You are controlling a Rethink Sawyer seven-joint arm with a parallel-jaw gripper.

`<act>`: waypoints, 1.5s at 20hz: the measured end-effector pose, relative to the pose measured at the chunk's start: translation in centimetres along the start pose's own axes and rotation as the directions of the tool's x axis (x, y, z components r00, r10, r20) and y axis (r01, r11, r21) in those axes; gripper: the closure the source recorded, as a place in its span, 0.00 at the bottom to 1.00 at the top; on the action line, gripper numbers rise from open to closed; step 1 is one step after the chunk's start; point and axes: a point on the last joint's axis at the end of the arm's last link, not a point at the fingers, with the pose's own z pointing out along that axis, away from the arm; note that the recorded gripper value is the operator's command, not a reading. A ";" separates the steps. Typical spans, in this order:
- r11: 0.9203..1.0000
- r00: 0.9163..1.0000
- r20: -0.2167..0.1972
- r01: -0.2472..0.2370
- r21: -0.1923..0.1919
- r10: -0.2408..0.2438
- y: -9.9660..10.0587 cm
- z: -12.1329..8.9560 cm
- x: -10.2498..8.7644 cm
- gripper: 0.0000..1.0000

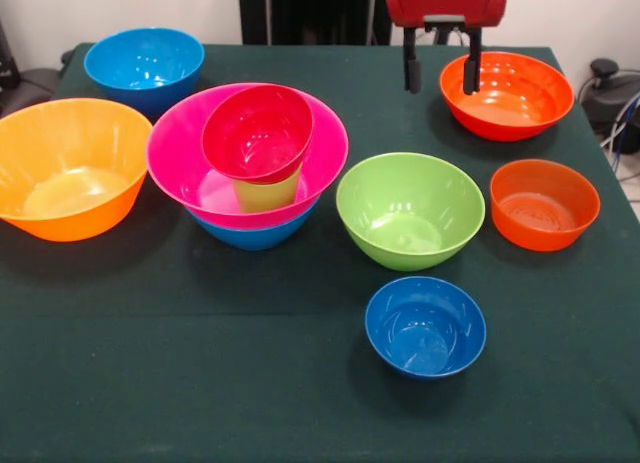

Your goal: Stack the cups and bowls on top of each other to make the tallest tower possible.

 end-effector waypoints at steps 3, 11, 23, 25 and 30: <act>1.000 1.000 -0.019 0.000 -0.004 0.000 -0.1 1.6 1.5 0.00; 1.000 1.000 -0.027 0.003 -0.009 -0.003 -0.4 4.8 4.2 0.00; 0.991 0.990 0.045 0.137 0.002 -0.137 -0.9 6.9 5.9 0.00; 0.986 0.984 0.053 0.168 0.009 -0.168 -0.9 7.0 6.2 0.00; 0.973 0.971 0.066 0.228 0.022 -0.229 -0.5 7.7 6.5 0.00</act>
